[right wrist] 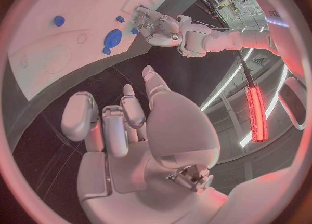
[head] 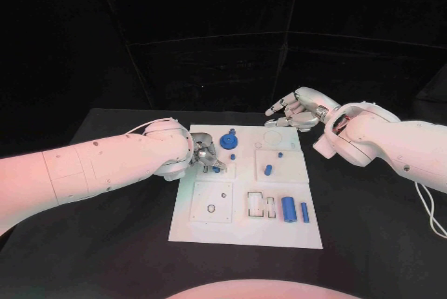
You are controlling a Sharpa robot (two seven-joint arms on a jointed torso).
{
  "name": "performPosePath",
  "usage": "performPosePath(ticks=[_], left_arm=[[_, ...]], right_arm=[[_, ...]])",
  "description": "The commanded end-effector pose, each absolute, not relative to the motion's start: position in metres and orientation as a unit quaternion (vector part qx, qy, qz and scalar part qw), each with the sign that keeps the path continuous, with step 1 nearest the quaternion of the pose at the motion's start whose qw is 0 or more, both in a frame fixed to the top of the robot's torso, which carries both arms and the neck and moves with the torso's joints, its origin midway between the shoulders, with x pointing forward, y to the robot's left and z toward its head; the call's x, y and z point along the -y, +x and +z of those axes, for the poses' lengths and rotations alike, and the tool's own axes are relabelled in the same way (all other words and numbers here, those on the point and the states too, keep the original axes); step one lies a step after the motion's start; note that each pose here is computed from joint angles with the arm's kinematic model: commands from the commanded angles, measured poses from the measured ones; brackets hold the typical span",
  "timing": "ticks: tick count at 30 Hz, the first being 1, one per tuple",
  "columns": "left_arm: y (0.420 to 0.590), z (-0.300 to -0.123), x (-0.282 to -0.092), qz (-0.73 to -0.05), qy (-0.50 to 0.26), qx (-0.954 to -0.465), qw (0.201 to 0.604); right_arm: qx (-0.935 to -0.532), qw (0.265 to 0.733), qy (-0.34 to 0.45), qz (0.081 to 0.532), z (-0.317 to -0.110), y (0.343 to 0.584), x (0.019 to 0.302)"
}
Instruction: Assemble the parts on the task board
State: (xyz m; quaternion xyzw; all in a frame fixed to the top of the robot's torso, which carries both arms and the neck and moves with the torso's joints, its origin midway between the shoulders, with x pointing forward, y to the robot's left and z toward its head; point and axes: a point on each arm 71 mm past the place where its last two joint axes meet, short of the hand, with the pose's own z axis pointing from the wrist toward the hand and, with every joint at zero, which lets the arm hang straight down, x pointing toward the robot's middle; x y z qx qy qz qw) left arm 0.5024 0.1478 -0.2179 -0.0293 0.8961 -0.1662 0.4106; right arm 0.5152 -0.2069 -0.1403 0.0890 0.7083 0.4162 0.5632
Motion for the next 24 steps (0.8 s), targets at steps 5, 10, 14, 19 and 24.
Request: performPosePath(ticks=[5, 10, 14, 19, 24], left_arm=[[0.5017, -0.2187, -0.1456, -0.167, -0.027, -0.899, 0.404], [0.5019, -0.2186, -0.1450, -0.167, -0.027, -0.899, 0.404], [0.5020, -0.2186, -0.1446, -0.168, -0.027, -0.899, 0.405], [0.5023, -0.2186, -0.1445, -0.168, -0.028, -0.898, 0.405], [0.5027, -0.2186, -0.1444, -0.168, -0.028, -0.898, 0.405]], right_arm=[[-0.709, 0.562, 0.085, 0.417, -0.1392, 0.5154, 0.2055], [-0.710, 0.561, 0.085, 0.418, -0.1393, 0.5155, 0.2053], [-0.710, 0.561, 0.085, 0.417, -0.1393, 0.5156, 0.2055], [-0.710, 0.561, 0.085, 0.417, -0.1394, 0.5156, 0.2056], [-0.710, 0.561, 0.086, 0.417, -0.1394, 0.5157, 0.2058]])
